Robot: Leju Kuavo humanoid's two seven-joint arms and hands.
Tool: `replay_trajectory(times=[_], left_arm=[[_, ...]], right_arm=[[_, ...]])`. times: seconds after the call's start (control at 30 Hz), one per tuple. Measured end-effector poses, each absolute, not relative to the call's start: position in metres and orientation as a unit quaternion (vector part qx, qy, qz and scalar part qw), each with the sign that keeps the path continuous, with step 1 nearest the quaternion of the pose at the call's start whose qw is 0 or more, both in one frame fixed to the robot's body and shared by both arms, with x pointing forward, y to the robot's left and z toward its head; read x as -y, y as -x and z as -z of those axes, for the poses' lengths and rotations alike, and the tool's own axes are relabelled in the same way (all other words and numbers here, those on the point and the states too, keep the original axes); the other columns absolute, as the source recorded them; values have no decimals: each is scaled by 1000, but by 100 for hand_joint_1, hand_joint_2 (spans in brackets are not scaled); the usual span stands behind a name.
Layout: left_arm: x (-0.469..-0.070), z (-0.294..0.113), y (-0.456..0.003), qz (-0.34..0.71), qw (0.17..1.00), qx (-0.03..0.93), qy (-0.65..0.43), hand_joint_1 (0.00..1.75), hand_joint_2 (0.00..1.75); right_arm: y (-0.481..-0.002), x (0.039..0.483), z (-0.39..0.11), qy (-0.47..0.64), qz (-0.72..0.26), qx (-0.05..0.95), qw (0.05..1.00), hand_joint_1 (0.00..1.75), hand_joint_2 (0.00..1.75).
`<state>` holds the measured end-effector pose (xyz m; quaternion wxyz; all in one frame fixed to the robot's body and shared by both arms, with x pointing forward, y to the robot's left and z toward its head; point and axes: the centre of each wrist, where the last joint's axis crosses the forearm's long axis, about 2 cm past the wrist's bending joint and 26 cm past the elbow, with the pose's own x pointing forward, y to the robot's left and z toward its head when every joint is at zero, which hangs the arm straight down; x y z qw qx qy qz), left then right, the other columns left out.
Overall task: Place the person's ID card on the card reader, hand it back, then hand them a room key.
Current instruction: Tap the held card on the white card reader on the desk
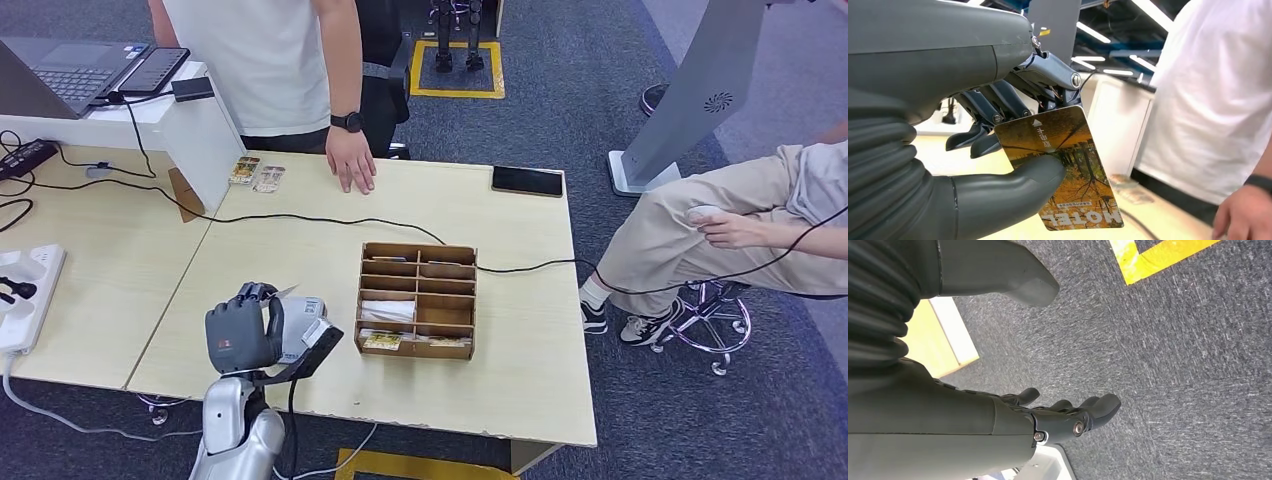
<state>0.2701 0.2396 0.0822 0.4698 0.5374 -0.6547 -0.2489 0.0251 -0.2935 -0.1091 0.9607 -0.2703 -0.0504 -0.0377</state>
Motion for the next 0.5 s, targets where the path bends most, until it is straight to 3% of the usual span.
replay_trajectory(times=[0.5], left_arm=[[-233, -61, -259, 272, 507, 627, -526, 175, 175]], right_arm=[[-24, 294, 109, 271, 44, 47, 960, 0, 175]])
